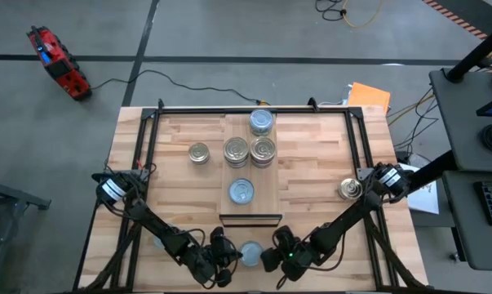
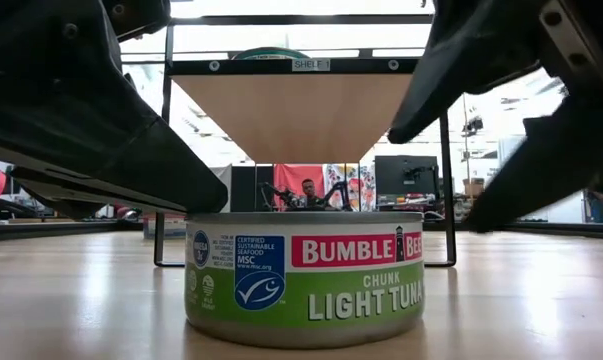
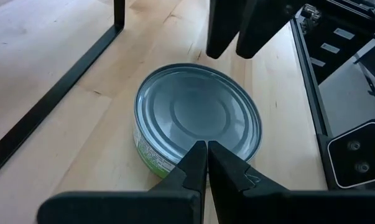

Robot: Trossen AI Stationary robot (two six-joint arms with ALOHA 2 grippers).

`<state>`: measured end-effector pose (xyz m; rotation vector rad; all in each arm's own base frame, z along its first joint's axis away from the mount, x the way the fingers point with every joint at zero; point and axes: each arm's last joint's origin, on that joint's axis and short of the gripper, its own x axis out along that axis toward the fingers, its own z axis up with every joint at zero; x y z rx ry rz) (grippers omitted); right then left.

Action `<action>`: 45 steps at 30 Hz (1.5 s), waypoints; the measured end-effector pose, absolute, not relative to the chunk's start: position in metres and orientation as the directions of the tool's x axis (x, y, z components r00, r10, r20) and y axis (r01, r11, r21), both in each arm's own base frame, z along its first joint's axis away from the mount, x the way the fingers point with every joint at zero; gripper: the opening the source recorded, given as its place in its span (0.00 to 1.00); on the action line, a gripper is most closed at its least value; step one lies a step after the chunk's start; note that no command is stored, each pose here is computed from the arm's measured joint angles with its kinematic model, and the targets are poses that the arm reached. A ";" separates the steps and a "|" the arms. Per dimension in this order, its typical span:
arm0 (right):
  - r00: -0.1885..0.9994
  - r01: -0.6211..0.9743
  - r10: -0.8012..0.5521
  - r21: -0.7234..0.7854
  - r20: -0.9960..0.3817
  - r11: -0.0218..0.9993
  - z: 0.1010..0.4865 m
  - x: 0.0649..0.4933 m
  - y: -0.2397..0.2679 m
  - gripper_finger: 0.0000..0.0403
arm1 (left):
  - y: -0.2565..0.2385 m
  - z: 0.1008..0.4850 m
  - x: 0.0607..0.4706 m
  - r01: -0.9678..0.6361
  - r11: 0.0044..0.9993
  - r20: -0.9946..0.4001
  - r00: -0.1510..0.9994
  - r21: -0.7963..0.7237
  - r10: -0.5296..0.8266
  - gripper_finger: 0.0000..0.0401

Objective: Stack canned seafood by type on shelf
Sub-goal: Stack the green tuna can on top of the green tuna can on the shelf

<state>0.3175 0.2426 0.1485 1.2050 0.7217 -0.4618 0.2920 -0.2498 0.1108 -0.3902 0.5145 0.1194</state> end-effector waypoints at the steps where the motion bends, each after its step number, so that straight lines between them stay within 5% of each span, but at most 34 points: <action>1: 0.692 0.676 0.048 0.671 -0.720 0.305 0.147 0.317 0.242 0.55 | -0.250 0.111 0.292 -0.207 0.920 -0.501 0.865 -0.333 0.013 0.00; 14: 0.754 0.626 0.082 0.750 -0.652 0.214 0.123 0.309 0.235 0.61 | -0.251 0.110 0.291 -0.207 0.920 -0.504 0.864 -0.333 0.012 0.00; 45: 0.766 0.607 0.074 0.756 -0.639 0.247 0.122 0.316 0.227 0.72 | -0.251 0.108 0.287 -0.228 0.908 -0.513 0.858 -0.350 0.018 0.00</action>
